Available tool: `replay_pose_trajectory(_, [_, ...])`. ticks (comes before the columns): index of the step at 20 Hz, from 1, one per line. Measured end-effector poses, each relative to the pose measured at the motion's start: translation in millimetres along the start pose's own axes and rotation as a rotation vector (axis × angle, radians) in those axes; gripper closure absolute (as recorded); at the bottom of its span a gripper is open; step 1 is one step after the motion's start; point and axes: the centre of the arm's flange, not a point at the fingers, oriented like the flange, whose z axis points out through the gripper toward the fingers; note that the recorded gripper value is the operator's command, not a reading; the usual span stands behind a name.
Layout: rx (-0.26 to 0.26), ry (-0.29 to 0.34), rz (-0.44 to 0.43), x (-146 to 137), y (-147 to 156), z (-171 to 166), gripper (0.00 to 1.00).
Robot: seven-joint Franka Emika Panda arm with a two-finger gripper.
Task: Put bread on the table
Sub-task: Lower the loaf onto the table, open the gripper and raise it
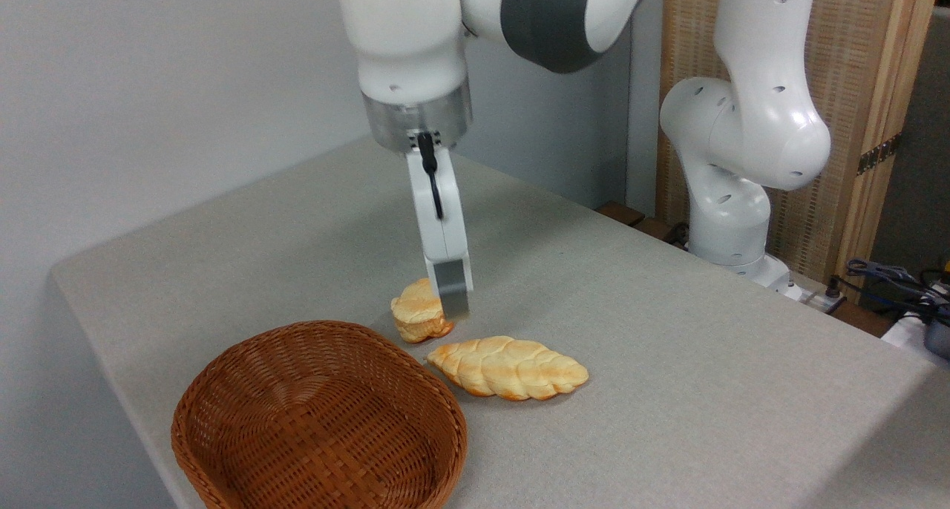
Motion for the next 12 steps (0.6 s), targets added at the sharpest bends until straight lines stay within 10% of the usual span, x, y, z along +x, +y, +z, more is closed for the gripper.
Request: replay_pose_trajectory(12, [0.122,-0.030,-0.506,68.5,7.3,-18.0,0.00])
